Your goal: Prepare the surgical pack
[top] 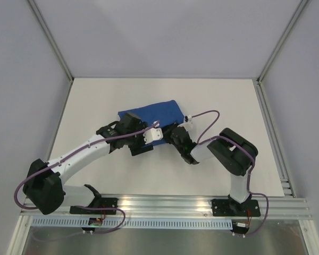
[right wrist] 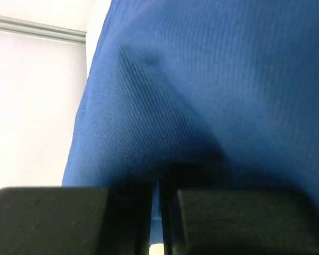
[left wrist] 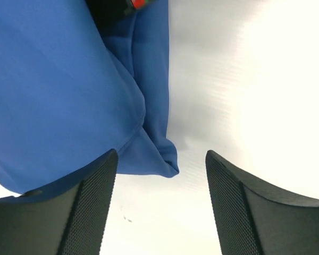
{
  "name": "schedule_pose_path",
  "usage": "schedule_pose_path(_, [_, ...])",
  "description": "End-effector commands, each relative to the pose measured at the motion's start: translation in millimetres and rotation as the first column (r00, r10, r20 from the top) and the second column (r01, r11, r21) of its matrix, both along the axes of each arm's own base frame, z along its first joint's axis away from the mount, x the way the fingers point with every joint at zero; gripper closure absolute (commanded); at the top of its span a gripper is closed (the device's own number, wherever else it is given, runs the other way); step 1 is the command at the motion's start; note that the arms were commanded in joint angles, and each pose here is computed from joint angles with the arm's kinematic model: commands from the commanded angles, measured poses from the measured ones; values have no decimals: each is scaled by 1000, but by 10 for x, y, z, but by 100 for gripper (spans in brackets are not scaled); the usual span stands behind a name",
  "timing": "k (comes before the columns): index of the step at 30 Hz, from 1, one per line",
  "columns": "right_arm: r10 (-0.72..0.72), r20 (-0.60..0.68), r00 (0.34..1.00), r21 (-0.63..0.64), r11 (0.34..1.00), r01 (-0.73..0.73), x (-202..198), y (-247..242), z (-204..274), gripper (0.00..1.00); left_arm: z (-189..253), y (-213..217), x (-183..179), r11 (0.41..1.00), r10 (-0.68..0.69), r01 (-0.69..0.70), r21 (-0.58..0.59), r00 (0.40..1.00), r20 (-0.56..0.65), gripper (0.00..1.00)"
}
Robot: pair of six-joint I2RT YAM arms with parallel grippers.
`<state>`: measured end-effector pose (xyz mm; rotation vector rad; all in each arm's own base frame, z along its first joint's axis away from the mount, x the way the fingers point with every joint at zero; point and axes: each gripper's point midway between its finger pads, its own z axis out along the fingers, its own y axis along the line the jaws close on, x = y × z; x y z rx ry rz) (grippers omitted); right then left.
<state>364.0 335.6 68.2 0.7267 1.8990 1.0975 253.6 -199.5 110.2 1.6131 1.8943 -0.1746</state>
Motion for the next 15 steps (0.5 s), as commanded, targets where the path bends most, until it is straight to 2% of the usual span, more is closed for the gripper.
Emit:
schedule_pose_path(1, [-142, 31, 989, -35, 989, 144, 196, -322, -67, 92, 424, -351, 29, 987, -31, 28, -159, 999, -19, 20])
schedule_pose_path(2, [-124, 37, 992, -64, 990, 126, 185, -315, -74, 92, 460, -398, 104, 984, -18, 17, -175, 1000, -6, 16])
schedule_pose_path(6, [-70, 37, 997, -59, 996, 72, 152, -219, 42, 92, 364, -516, 383, 985, 53, -53, -164, 999, -6, 16])
schedule_pose_path(12, [-75, 35, 997, 29, 997, 74, 107, -219, 143, 92, 45, -525, 615, 993, 95, -96, -68, 995, -16, 31])
schedule_pose_path(15, [-59, 21, 998, 46, 997, 58, 118, -181, 133, 92, -9, -511, 659, 991, 113, -113, -67, 994, 3, 39])
